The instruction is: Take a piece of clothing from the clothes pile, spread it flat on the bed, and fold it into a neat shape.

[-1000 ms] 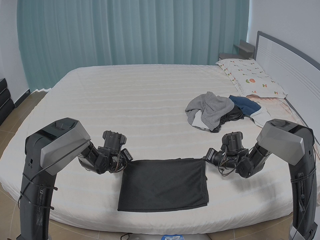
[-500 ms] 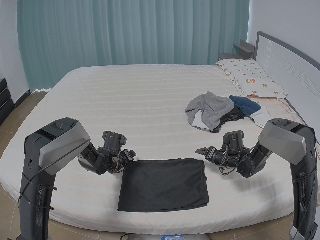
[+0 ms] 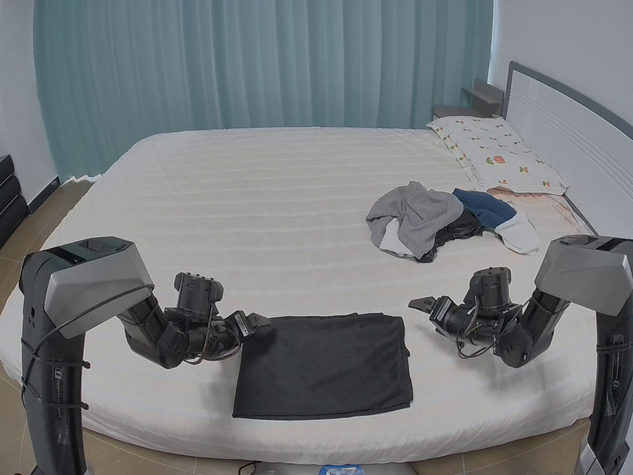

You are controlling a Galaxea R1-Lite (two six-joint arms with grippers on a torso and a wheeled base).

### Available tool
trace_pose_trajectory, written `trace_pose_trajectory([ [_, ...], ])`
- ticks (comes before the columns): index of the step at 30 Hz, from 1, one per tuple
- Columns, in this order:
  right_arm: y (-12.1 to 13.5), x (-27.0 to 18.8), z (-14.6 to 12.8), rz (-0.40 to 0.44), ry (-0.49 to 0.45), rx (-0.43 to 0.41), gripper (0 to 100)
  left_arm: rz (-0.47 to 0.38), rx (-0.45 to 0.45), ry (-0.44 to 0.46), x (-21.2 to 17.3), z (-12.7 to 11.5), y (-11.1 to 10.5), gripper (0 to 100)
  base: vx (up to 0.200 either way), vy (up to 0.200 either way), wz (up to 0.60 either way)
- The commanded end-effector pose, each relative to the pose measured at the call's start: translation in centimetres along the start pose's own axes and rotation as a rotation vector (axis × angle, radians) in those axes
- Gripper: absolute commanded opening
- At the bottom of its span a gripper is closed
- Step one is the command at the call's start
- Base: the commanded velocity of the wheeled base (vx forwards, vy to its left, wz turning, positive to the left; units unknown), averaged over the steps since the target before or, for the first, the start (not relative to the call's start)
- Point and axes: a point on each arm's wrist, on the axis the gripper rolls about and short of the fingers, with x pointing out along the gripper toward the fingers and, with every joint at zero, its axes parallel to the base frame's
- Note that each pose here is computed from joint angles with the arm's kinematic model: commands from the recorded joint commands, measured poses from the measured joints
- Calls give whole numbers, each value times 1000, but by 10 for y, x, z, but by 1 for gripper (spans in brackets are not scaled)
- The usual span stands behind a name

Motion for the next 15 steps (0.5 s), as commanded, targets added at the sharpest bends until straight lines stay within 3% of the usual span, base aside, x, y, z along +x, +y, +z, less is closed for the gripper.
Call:
trace_pose_trajectory([
  [1,-27,-32,-15,-32,-5,34,100,-42,116,28,-18,-16,6,100,0,0,0],
  [5,-40,-35,-16,17,-34,129,100,-45,130,40,-16,-21,3,100,0,0,0],
  [7,-39,-39,-16,55,-47,139,100,-47,133,43,-15,-22,2,100,0,0,0],
  [15,-44,-42,-24,61,-36,134,100,-44,161,56,-11,-33,-7,100,0,0,0],
])
